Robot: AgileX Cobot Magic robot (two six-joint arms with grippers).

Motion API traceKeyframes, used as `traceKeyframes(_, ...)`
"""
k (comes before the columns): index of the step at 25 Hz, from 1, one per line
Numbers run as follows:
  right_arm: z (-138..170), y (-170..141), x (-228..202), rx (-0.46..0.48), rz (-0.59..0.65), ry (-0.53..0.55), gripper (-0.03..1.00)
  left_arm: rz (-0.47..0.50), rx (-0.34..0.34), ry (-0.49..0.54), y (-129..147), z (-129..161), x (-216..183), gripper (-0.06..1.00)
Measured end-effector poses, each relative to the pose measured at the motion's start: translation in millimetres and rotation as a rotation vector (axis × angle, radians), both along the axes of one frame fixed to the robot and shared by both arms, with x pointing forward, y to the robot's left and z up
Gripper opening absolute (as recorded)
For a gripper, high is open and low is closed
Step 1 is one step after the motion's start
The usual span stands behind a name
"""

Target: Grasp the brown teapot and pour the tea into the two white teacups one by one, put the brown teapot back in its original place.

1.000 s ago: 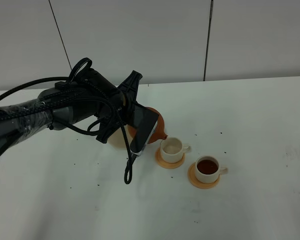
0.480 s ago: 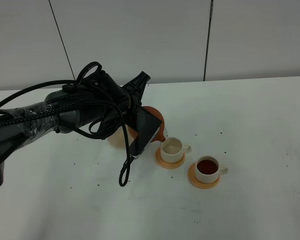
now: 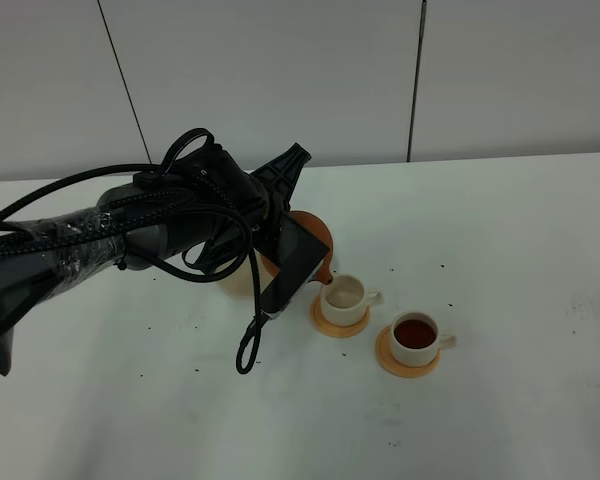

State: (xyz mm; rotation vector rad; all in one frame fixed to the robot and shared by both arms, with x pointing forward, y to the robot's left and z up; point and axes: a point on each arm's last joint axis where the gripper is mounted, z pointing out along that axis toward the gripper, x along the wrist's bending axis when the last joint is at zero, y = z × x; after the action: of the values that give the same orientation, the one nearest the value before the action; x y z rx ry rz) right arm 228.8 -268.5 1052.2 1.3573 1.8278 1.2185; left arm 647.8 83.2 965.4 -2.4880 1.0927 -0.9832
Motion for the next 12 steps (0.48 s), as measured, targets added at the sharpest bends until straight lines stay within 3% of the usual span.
traceKeyframes(12,0.0,0.0,0.0,0.000,0.000,0.000,0.24,-0.052,0.034,-0.041,-4.5,2.5,0.4,0.17)
